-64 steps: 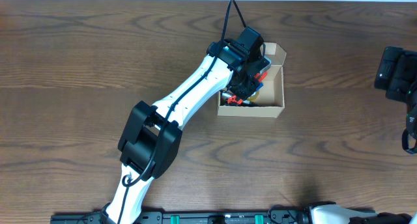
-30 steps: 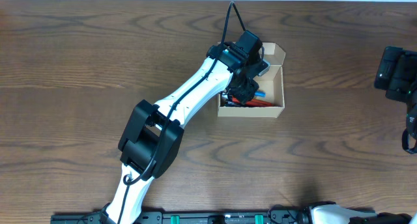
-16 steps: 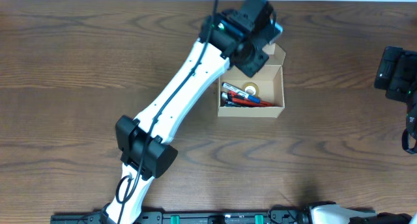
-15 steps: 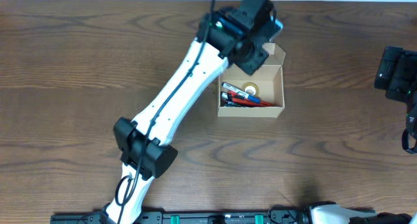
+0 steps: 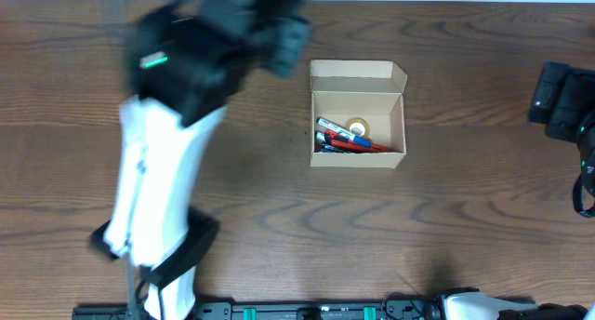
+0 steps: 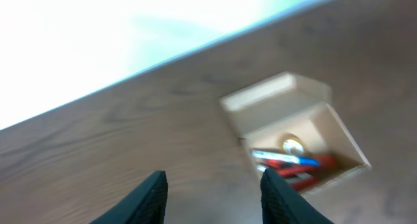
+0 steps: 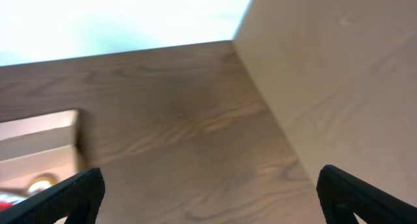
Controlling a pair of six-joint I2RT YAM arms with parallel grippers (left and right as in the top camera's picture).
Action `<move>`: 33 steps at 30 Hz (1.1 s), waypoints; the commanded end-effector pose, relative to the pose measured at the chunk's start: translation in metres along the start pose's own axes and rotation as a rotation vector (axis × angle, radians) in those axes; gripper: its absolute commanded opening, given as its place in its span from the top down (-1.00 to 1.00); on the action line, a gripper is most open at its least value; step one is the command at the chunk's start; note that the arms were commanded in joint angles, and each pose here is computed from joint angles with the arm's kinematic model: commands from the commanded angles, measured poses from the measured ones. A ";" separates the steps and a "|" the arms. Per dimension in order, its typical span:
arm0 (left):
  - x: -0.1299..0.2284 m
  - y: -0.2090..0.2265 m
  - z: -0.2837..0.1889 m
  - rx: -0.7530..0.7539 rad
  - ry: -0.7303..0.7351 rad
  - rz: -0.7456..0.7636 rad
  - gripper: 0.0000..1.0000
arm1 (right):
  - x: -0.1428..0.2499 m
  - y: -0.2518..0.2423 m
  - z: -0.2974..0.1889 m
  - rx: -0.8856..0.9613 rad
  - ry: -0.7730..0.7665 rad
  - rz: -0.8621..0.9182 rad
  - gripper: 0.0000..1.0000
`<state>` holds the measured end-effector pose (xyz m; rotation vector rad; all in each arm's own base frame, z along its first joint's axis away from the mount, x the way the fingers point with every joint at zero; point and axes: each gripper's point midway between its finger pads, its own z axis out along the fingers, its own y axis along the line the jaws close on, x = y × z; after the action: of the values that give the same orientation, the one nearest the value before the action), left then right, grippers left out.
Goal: Pack container
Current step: 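Withdraw the left arm and raise both arms beside the box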
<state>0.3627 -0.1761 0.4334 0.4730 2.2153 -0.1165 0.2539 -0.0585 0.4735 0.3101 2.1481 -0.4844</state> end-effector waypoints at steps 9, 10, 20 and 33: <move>0.008 0.108 -0.135 -0.277 -0.245 -0.265 0.01 | -0.013 0.051 -0.006 -0.299 -0.030 0.054 -0.98; 0.009 0.111 -0.135 -0.286 -0.243 -0.282 0.02 | -0.018 0.055 -0.008 -0.323 -0.044 0.061 -0.98; 0.037 0.137 -0.062 -0.378 0.005 -0.335 0.47 | -0.020 0.093 0.028 -0.379 0.032 0.016 -0.99; 0.096 0.100 0.106 -0.034 0.441 -0.458 0.88 | 0.065 0.142 0.163 -0.258 0.513 -0.094 0.45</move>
<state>0.4224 -0.0574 0.3139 -0.0720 2.6644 -0.0414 0.3873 0.0115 0.3074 0.1148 2.6859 -0.1737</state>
